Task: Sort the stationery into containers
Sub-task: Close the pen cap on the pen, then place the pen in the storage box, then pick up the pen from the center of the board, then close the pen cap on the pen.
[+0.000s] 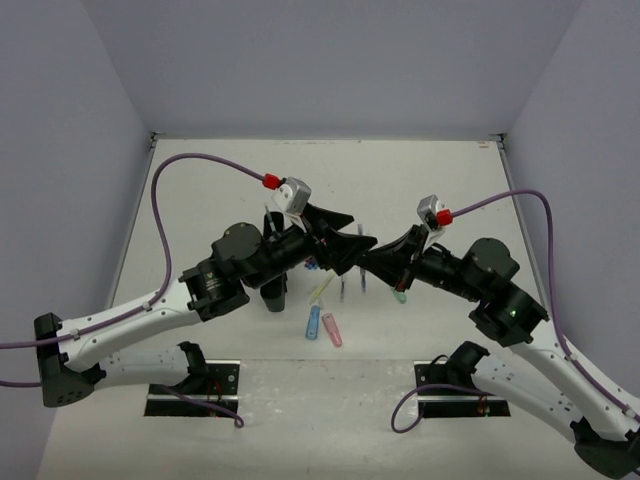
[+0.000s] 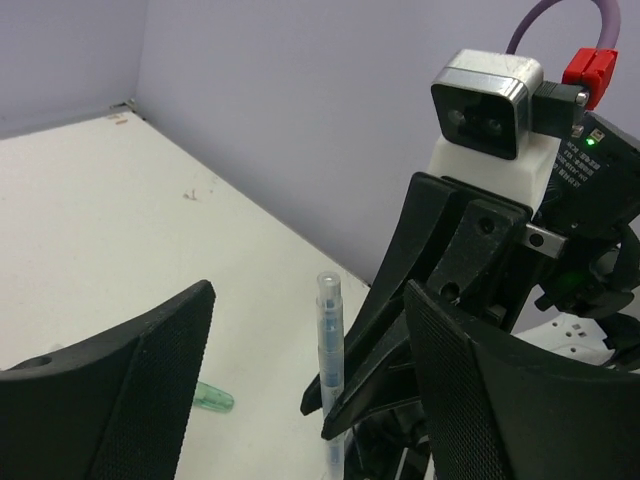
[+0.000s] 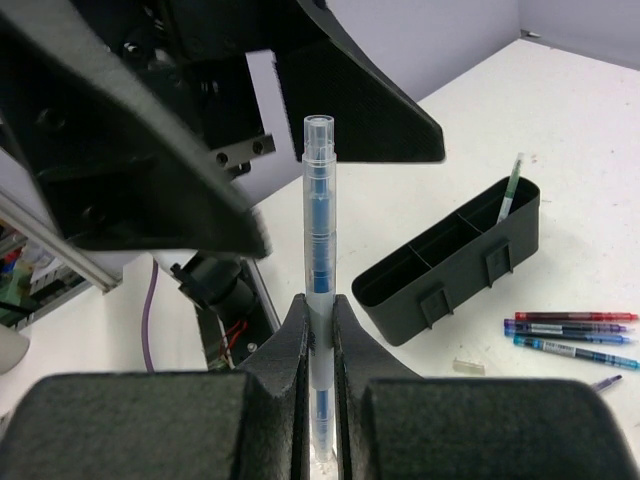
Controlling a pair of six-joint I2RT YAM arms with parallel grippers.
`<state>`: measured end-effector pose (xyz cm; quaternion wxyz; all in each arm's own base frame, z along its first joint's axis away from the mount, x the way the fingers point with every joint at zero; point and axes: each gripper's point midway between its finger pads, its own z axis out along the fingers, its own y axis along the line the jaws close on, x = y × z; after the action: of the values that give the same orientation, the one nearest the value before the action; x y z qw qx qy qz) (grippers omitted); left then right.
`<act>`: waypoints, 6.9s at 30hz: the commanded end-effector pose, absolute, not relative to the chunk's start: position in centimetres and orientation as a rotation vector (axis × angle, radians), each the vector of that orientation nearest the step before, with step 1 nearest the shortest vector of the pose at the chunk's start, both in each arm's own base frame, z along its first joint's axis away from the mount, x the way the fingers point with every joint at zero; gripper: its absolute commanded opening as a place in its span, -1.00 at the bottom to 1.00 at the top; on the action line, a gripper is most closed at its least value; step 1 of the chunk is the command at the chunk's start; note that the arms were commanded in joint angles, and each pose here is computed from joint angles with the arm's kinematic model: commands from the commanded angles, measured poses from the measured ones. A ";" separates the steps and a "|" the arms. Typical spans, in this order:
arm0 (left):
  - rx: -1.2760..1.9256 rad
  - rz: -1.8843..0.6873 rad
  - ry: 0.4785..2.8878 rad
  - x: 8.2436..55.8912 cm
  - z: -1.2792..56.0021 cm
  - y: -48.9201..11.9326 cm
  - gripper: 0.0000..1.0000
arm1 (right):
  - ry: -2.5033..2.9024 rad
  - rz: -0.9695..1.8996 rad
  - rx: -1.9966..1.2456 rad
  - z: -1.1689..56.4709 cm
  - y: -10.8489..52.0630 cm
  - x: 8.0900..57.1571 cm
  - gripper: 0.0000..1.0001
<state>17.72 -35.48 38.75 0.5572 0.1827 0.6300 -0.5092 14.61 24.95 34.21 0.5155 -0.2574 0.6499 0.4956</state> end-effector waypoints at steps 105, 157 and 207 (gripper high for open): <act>-0.095 -0.305 1.985 24.6 26.3 -15.1 1.00 | 2.562 0.199 0.113 8.2 25.5 27.7 -0.26; 0.323 -0.244 2.465 20.3 7.4 -31.0 -0.10 | 2.302 0.362 0.093 19.7 18.0 22.9 -1.00; 0.231 -1.072 1.455 19.5 35.7 -32.9 -1.00 | 1.634 1.408 -0.443 25.3 25.9 12.8 -1.00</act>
<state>20.95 -32.72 30.12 0.5511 0.0639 0.7351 -0.3896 14.39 23.51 17.98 0.4074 -0.1226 0.7730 0.4706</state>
